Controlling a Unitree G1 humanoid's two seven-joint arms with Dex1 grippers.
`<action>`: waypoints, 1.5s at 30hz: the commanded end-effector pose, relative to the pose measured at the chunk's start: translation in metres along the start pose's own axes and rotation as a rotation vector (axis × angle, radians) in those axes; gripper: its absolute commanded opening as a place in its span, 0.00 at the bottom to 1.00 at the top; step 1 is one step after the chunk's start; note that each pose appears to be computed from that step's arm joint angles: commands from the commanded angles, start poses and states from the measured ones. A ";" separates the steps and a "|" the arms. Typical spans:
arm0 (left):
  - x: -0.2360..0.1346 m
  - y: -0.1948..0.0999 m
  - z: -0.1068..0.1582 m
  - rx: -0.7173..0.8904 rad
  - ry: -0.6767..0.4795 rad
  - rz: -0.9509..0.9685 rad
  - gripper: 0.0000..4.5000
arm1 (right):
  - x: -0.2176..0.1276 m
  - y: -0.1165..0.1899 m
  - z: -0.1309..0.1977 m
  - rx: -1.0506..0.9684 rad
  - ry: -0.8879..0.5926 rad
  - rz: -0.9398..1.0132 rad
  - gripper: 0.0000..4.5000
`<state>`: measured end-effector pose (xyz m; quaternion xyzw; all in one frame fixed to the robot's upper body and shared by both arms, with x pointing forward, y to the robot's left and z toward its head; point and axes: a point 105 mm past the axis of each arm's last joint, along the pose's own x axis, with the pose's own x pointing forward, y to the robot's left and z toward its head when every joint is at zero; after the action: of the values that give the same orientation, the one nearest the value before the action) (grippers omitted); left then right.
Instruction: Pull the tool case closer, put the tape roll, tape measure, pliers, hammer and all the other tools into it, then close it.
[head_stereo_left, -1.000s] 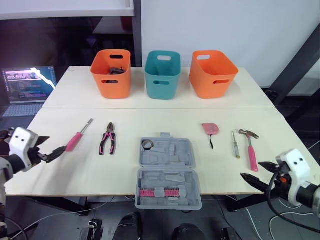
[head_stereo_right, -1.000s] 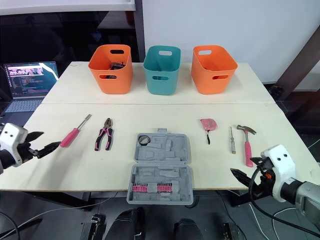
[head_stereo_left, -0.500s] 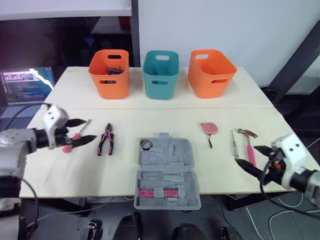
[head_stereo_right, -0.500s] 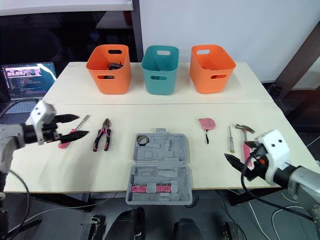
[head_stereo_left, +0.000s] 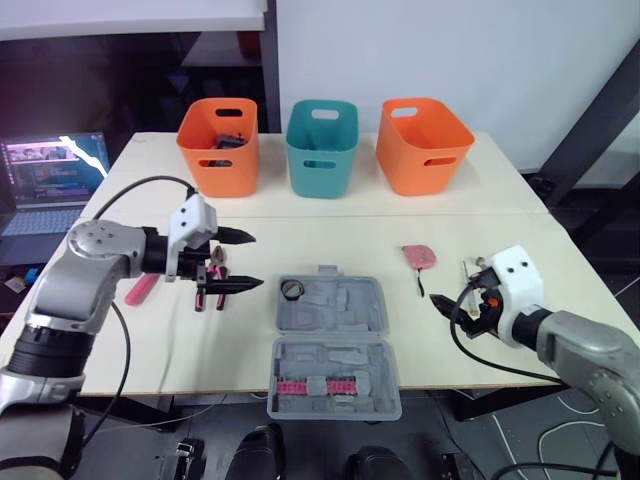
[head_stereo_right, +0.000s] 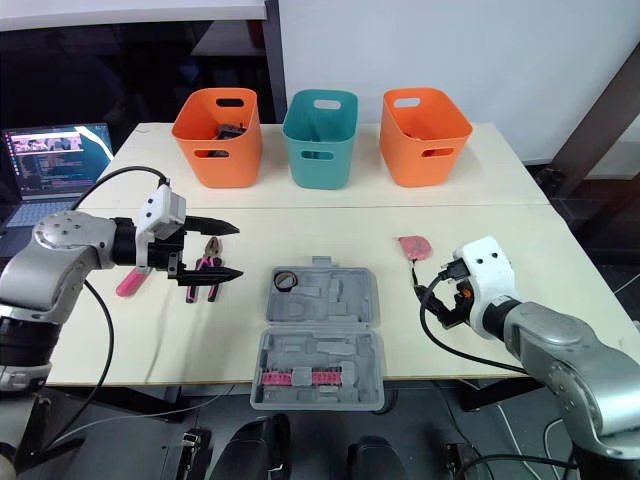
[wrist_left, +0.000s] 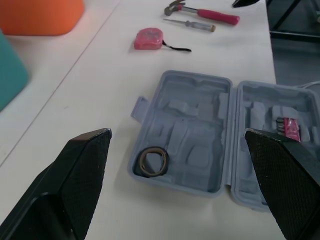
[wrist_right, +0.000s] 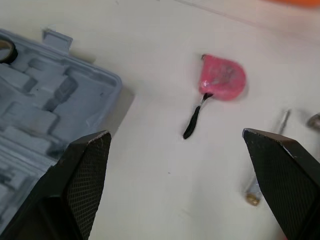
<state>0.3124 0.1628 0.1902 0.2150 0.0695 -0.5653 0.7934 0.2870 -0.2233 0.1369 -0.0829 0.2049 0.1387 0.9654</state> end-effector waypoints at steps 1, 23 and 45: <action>-0.008 -0.001 0.004 0.005 -0.010 0.052 0.99 | 0.014 -0.019 -0.003 0.062 0.006 -0.078 1.00; -0.021 -0.008 -0.017 -0.048 0.024 0.233 1.00 | 0.116 -0.024 -0.016 0.112 0.038 -0.091 0.72; -0.009 -0.003 -0.014 -0.020 0.011 0.220 1.00 | 0.124 -0.024 -0.044 0.192 0.081 -0.091 0.01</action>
<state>0.3082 0.1783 0.1711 0.2031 0.0742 -0.4704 0.8555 0.3922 -0.2259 0.0505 -0.0078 0.2445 0.0680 0.9672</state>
